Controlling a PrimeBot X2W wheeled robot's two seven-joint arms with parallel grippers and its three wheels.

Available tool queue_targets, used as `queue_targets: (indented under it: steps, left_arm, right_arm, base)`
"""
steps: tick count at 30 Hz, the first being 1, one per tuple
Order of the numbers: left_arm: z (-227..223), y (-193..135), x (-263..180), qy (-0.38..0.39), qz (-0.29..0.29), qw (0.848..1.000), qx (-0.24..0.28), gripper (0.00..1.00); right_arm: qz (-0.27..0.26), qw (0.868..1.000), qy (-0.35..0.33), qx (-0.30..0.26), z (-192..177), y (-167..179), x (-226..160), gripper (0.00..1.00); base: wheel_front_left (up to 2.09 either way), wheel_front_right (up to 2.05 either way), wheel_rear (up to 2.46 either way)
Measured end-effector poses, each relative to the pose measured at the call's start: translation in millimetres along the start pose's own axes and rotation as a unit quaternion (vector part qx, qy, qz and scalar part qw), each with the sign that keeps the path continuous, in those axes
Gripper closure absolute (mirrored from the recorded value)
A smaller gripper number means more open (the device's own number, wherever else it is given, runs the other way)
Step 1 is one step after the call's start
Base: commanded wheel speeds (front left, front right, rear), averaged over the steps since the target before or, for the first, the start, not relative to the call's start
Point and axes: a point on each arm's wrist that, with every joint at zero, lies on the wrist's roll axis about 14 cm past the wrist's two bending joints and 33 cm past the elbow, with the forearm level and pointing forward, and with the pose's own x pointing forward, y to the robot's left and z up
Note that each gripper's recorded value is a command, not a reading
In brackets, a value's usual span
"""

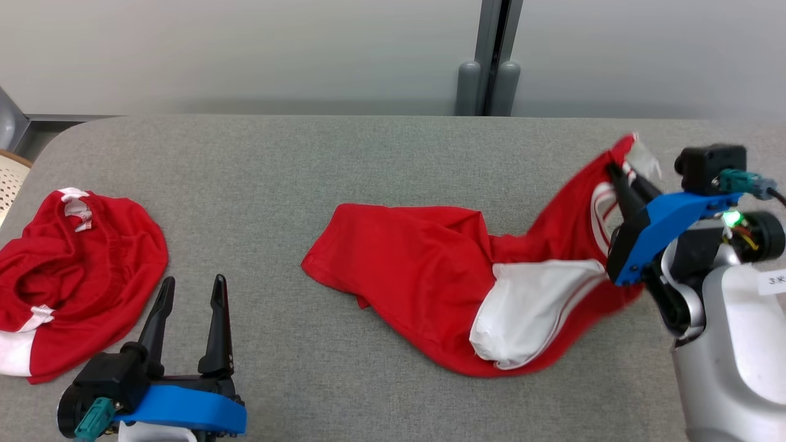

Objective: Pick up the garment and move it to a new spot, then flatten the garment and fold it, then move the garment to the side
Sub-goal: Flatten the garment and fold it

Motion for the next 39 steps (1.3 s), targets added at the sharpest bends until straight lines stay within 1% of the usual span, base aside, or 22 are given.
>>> queue_targets:
  steps: [3,4,6,8,11,12,16,19,21,25,28,29,32,34,36,39]
  left_arm:
    - [1.5,-0.1,-1.4,-0.003,0.001,1.0,-0.001,0.0]
    - [2.3,0.0,-2.0,-0.005,0.001,1.0,-0.002,0.0]
    - [3.5,0.8,-3.5,-0.008,0.003,1.0,-0.002,0.0]
    - [3.6,1.9,-5.0,-0.008,0.005,1.0,-0.002,0.0]
    - [3.6,4.0,-7.5,-0.01,0.009,1.0,-0.003,0.0]
    - [3.9,5.1,-8.4,-0.011,0.011,1.0,-0.003,0.0]
    - [2.1,8.8,-10.4,-0.009,0.018,1.0,-0.005,0.0]
    - [-1.1,10.8,-11.1,-0.004,0.02,1.0,-0.005,0.0]
    - [-1.5,11.7,-9.7,-0.004,0.021,1.0,-0.004,0.0]
    - [-2.9,14.9,-6.6,-0.002,0.024,1.0,-0.003,0.0]
    - [-4.8,19.5,-7.5,0.0,0.032,0.999,-0.003,0.0]
    - [-5.8,21.2,-8.2,0.002,0.035,0.999,-0.003,0.0]
    - [-8.2,25.9,-10.1,0.003,0.043,0.999,-0.003,0.0]
    - [-10.2,29.9,-11.9,0.006,0.049,0.999,-0.002,0.0]
    - [-11.2,31.6,-13.0,0.007,0.052,0.999,-0.001,0.0]
    - [-10.0,30.7,-12.9,0.004,0.05,0.999,-0.001,0.0]
  right_arm:
    - [0.027,0.996,-0.075,-0.024,39.0,12.8,-2.5,1.0]
    - [0.035,0.994,-0.098,-0.023,50.2,16.9,-3.5,1.0]
    - [0.054,0.988,-0.141,-0.037,70.0,28.3,-6.4,1.0]
    - [0.074,0.981,-0.176,-0.045,84.8,39.5,-8.9,1.0]
    - [0.084,0.972,-0.215,-0.047,97.6,42.3,-10.6,1.0]
    - [0.085,0.972,-0.213,-0.042,95.6,42.0,-8.4,1.0]
    - [0.083,0.984,-0.153,-0.025,63.6,36.8,9.1,1.0]
    - [0.08,0.989,-0.12,-0.014,50.0,32.7,24.4,1.0]
    - [0.077,0.991,-0.112,-0.016,49.0,29.5,35.9,1.0]
    - [0.062,0.99,-0.122,-0.023,58.9,17.5,59.6,1.0]
    - [0.059,0.99,-0.125,-0.025,61.8,18.8,76.8,1.0]
    - [0.06,0.99,-0.122,-0.02,61.6,20.8,82.3,0.0]
    - [0.07,0.991,-0.112,-0.017,56.3,33.1,96.2,0.0]
    - [0.073,0.993,-0.091,-0.015,46.7,37.4,103.3,0.0]
    - [0.064,0.996,-0.059,-0.013,30.2,32.4,105.4,0.0]
    - [0.044,0.999,0.007,-0.021,0.4,18.3,100.6,0.0]
  base:
    - [0.0,0.0,0.0]
    - [0.0,0.0,0.0]
    - [0.0,0.0,0.0]
    - [0.0,0.0,0.0]
    - [0.0,0.0,0.0]
    - [0.0,0.0,0.0]
    - [0.0,0.0,0.0]
    - [0.0,0.0,0.0]
    - [0.0,0.0,0.0]
    - [0.0,0.0,0.0]
    - [0.0,0.0,0.0]
    - [0.0,0.0,0.0]
    - [0.0,0.0,0.0]
    - [0.0,0.0,0.0]
    - [0.0,0.0,0.0]
    - [0.0,0.0,0.0]
